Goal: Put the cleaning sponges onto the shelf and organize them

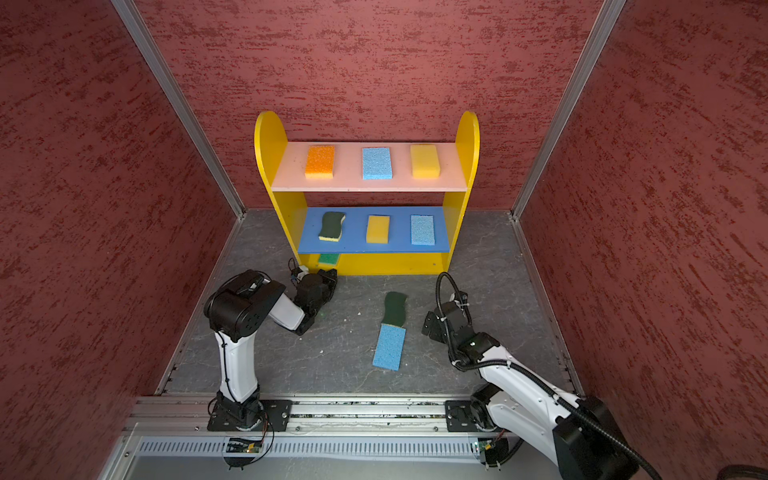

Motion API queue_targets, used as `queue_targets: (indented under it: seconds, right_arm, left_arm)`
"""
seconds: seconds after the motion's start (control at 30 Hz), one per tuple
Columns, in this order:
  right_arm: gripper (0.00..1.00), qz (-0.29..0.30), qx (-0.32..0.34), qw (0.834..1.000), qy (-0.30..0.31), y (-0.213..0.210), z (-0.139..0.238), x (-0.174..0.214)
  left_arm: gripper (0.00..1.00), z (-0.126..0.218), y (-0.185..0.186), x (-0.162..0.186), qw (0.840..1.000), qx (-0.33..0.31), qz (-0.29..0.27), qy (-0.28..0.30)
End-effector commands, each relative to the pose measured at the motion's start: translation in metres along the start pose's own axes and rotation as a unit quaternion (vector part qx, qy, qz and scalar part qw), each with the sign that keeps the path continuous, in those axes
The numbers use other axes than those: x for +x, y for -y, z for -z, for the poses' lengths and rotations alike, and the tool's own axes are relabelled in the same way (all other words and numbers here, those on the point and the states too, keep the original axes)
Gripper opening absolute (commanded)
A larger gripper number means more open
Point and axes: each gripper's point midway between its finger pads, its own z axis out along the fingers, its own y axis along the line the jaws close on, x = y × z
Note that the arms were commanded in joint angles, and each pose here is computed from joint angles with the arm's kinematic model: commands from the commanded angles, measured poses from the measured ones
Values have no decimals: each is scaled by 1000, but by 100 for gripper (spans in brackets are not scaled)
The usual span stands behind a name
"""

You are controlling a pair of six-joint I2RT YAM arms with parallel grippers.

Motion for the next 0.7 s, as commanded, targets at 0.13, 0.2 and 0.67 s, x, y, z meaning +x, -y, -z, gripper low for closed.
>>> queue_targets:
  seconds: [0.13, 0.2, 0.67]
  right_arm:
    - [95, -6, 7, 1000, 14, 4, 1, -4]
    - [95, -7, 7, 1000, 14, 5, 1, -3]
    - [96, -6, 7, 1000, 15, 5, 1, -4]
  left_arm:
    - [0, 1, -41, -5, 997, -78, -19, -16]
    - [0, -3, -42, -5, 997, -77, -18, -17]
    - [0, -12, -45, -1, 996, -86, -15, -12]
